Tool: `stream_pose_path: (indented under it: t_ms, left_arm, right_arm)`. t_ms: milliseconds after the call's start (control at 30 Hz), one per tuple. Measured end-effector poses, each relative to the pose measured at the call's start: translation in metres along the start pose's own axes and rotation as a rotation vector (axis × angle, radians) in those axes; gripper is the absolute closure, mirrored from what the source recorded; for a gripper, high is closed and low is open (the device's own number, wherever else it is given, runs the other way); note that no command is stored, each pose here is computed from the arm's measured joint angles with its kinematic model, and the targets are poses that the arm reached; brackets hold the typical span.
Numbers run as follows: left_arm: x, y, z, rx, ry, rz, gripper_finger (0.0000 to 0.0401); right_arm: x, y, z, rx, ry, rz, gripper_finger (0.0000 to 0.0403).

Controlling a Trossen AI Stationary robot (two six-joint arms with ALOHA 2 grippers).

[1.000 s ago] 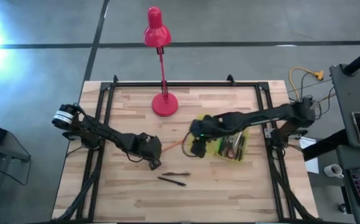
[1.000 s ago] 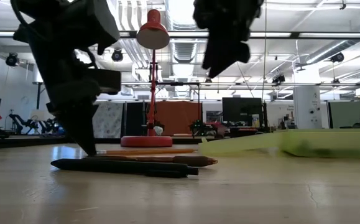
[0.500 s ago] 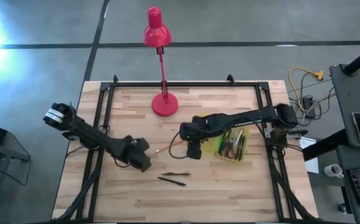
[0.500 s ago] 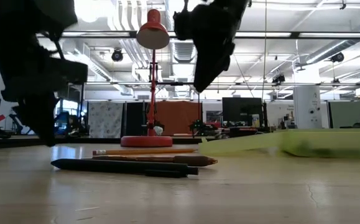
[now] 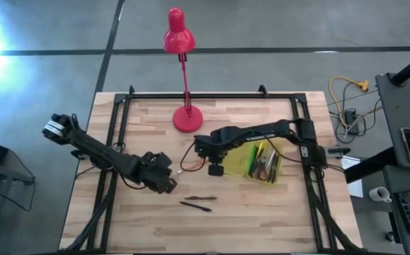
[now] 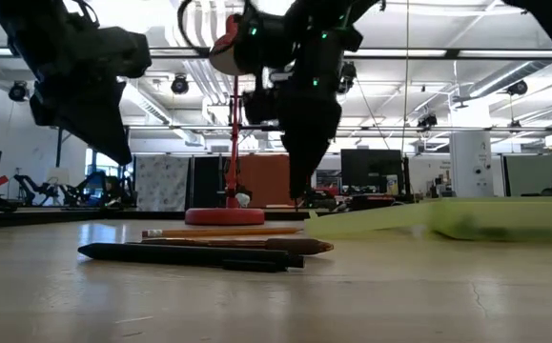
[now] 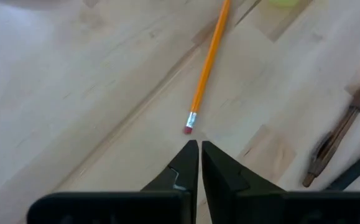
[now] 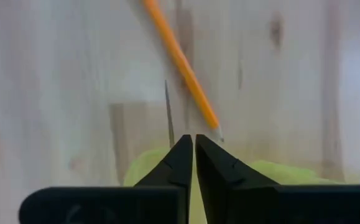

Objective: Pick & place school supplies into a supply box
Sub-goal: Put the orange pencil into the yellow supply box

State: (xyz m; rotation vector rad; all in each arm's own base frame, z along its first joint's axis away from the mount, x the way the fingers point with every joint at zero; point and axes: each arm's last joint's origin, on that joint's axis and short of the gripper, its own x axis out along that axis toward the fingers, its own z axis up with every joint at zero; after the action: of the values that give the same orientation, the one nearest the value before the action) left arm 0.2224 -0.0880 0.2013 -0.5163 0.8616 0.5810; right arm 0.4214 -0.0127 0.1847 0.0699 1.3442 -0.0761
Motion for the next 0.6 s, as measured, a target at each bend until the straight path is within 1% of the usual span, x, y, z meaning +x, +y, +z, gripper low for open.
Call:
stream_pose_path:
  t_ms: [33, 133, 300, 467, 600]
  left_arm:
    - [0.0, 0.0, 0.0, -0.001, -0.001, -0.002, 0.0397]
    - [-0.001, 0.0, 0.0, -0.009, -0.002, -0.005, 0.0397]
    - [-0.001, -0.001, 0.001, -0.024, -0.005, -0.009, 0.0397]
    - [-0.001, -0.001, 0.001, -0.026, -0.007, -0.015, 0.0397]
    - [-0.002, -0.002, 0.0, -0.022, -0.011, -0.017, 0.0397]
  right_arm:
    - [0.005, 0.0, 0.001, -0.018, 0.024, -0.01, 0.0391]
    - [0.012, -0.002, 0.008, -0.04, 0.028, -0.023, 0.0391]
    - [0.009, -0.004, 0.016, -0.094, -0.012, -0.023, 0.0391]
    - [0.014, -0.007, 0.012, -0.197, 0.014, -0.024, 0.0391]
    - [0.02, -0.006, 0.008, -0.237, 0.043, -0.02, 0.0391]
